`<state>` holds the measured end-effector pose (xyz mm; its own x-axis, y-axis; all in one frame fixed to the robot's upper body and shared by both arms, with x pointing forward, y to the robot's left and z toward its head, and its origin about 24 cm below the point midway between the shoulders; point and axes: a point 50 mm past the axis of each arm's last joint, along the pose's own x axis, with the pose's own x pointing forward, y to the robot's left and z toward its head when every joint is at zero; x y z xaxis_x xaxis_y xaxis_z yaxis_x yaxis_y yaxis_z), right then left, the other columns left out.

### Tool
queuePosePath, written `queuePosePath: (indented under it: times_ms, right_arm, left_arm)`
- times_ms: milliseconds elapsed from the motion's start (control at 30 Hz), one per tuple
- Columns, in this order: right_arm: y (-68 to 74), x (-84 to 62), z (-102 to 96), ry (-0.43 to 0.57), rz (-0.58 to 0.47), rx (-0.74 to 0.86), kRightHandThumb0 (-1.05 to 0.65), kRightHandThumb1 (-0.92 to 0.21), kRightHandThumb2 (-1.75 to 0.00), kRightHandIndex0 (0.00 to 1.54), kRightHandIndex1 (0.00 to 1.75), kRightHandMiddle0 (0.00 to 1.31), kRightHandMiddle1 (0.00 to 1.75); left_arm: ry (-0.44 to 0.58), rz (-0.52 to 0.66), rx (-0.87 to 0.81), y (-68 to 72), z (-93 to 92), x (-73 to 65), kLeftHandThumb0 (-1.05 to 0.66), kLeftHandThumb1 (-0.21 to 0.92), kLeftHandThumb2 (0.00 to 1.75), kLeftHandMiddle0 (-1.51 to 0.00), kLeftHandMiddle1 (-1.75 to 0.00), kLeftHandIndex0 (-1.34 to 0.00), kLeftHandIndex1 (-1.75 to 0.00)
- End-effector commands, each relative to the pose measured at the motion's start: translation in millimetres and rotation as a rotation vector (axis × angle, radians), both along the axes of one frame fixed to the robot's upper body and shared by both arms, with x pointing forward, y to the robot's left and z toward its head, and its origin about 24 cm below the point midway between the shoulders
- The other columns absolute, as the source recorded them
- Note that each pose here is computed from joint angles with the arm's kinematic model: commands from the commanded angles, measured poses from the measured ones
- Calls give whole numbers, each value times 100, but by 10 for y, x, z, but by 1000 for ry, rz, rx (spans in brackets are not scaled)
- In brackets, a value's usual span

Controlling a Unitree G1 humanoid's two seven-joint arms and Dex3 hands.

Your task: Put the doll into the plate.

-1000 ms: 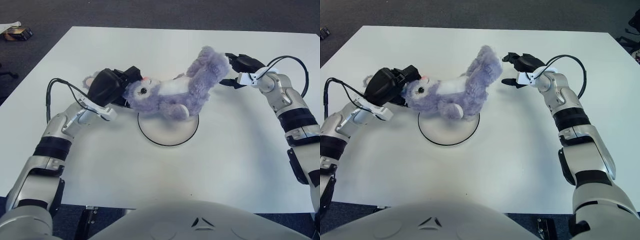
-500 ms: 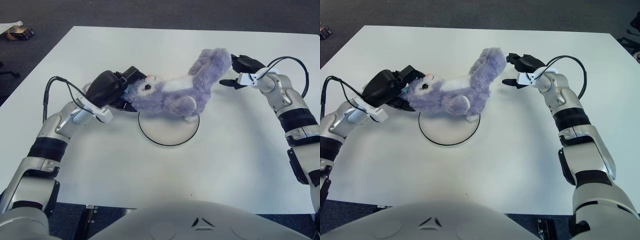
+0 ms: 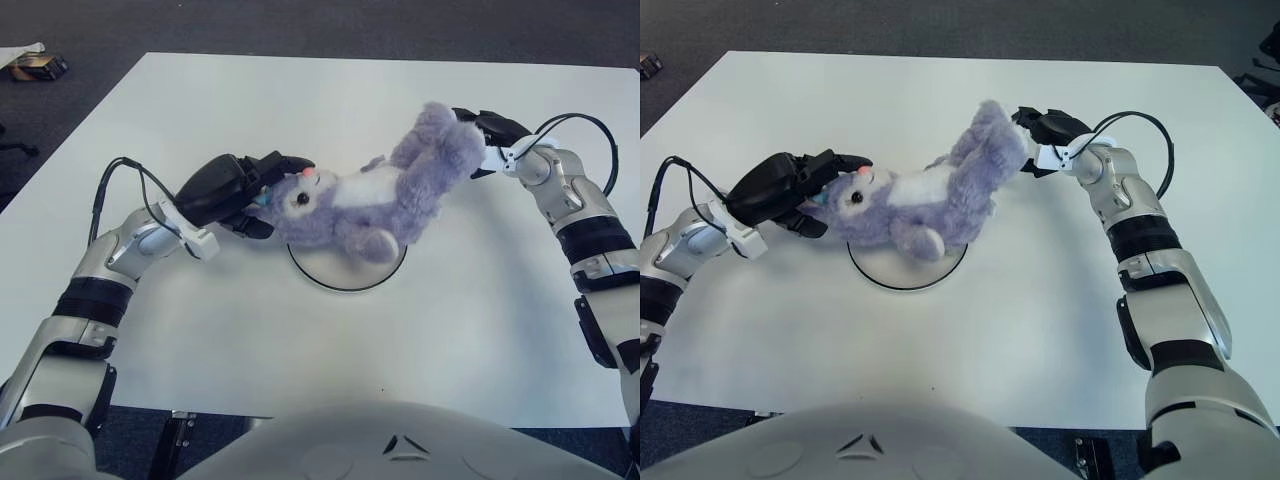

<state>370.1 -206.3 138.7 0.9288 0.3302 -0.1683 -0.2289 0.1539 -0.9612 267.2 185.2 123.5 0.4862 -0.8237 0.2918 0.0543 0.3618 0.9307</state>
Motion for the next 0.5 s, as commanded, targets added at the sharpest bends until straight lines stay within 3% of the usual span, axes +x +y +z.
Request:
queuePosePath:
  times_ms: [0, 467]
  right_arm:
    - [-45, 29, 86, -20, -21, 9, -95, -92, -73, 0, 48, 0, 61]
    - [-62, 43, 75, -17, -38, 9, -99, -92, -75, 0, 53, 0, 62]
  left_arm:
    - [11, -70, -9, -12, 56, -3, -105, 92, 114, -94, -175, 0, -46]
    - [183, -206, -117, -57, 84, -8, -92, 92, 100, -95, -175, 0, -51]
